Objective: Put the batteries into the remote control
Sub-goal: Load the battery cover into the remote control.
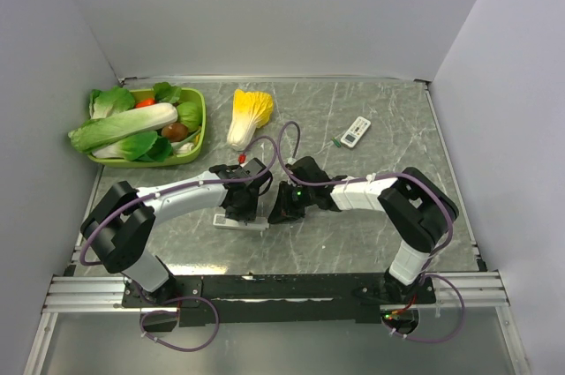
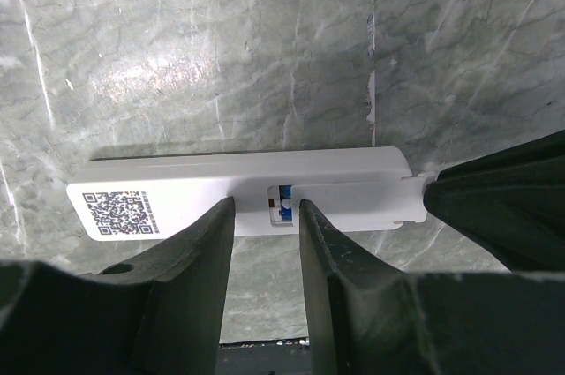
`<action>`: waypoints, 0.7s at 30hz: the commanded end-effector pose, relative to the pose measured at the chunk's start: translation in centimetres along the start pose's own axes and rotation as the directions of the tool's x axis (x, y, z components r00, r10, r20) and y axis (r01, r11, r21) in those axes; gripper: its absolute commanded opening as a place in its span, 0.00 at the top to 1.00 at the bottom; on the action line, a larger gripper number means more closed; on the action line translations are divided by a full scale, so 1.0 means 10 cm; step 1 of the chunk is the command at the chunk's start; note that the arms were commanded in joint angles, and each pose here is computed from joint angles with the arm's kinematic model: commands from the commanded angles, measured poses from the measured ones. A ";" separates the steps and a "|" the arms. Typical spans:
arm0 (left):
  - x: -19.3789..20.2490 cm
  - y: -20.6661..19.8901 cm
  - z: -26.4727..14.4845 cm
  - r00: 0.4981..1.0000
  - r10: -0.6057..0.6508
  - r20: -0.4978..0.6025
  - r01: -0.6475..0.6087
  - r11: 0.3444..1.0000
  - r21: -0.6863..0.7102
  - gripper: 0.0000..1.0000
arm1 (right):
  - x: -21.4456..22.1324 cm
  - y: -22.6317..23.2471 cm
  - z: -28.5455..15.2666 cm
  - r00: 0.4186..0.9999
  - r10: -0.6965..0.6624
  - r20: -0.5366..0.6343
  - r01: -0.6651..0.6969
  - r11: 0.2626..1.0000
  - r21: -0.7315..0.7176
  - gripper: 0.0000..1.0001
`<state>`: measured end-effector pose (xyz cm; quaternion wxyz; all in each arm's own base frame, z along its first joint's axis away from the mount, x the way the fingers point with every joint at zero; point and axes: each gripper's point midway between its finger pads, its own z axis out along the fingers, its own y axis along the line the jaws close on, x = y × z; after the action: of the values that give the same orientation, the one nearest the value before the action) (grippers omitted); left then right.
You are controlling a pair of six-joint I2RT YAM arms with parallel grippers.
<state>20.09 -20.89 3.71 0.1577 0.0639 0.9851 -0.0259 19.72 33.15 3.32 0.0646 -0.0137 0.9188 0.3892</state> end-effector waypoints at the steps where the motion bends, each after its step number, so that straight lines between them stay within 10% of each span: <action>1: 0.07 -0.05 0.04 0.999 0.032 -0.019 -0.032 0.999 0.015 0.60 | -0.02 0.17 0.00 1.000 -0.031 0.000 0.031 0.998 -0.056 0.79; 21: 0.09 -0.10 0.02 1.000 0.021 -0.023 -0.020 0.999 0.044 0.57 | -0.01 0.28 0.09 0.998 -0.052 -0.028 0.049 0.995 -0.082 0.80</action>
<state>20.00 -21.13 3.74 0.1552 0.0638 0.9853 -0.0320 19.06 33.99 3.37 0.0474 -0.0274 0.9130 0.4042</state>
